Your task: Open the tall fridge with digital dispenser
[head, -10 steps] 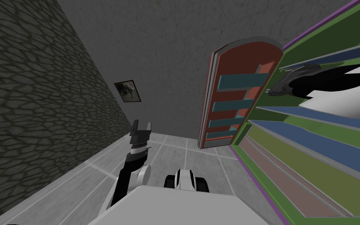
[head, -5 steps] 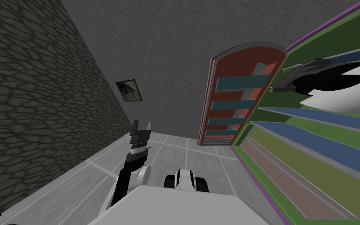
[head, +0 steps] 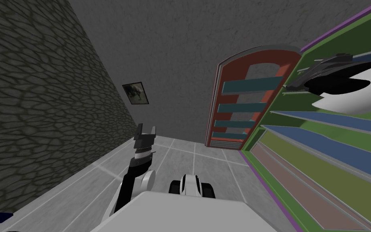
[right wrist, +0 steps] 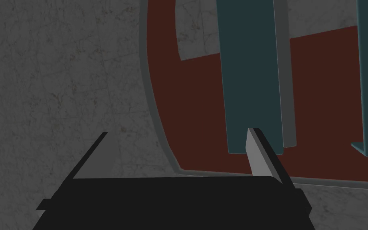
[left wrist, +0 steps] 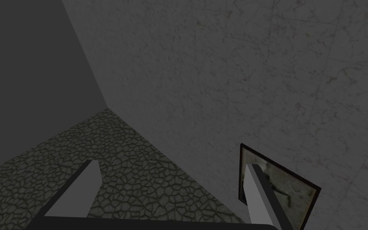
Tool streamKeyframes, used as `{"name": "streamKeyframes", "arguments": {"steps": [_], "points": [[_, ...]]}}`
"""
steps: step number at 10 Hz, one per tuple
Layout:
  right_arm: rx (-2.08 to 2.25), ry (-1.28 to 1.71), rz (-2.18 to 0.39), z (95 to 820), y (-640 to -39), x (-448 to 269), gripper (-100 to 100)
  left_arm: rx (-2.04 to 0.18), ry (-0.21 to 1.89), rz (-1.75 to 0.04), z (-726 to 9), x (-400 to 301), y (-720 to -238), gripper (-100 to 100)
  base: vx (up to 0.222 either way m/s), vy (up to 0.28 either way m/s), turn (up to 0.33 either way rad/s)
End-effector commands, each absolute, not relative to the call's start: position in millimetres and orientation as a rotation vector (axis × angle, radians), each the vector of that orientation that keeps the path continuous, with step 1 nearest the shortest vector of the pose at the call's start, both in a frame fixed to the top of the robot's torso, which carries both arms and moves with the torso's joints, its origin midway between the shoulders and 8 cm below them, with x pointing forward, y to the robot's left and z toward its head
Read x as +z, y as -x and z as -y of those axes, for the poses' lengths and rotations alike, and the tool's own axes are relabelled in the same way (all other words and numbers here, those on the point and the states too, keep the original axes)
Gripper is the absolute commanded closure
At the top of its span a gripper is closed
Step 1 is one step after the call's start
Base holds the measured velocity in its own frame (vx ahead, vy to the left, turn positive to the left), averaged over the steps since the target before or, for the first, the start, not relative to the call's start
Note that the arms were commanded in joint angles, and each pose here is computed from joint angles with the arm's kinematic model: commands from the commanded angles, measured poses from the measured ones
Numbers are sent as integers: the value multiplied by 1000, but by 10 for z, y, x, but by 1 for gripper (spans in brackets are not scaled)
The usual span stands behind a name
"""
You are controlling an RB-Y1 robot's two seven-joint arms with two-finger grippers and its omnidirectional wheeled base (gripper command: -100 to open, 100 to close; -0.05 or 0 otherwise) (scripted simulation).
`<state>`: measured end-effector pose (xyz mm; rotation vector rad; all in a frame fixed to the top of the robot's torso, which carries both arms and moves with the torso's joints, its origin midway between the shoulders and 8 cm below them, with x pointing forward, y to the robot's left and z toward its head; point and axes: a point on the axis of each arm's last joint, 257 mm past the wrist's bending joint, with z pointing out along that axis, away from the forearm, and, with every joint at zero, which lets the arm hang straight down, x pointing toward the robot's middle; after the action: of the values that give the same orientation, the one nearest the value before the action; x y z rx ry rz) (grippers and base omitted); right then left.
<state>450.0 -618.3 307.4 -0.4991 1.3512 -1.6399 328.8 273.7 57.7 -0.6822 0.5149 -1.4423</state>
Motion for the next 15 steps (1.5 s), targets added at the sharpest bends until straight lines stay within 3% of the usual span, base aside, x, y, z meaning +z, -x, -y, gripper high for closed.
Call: {"name": "streamKeyframes", "arguments": {"steps": [1,15], "points": [[-1645,485,-1323,6330,-4525,3142,-100,-1442,682,-515,-2737,577,-3288,0,-16,83,103],[-1706,505,-1233,7027,-4598,3259,-100,-1442,682,-515,-2737,577,-3288,0,-6,48,23]]}}
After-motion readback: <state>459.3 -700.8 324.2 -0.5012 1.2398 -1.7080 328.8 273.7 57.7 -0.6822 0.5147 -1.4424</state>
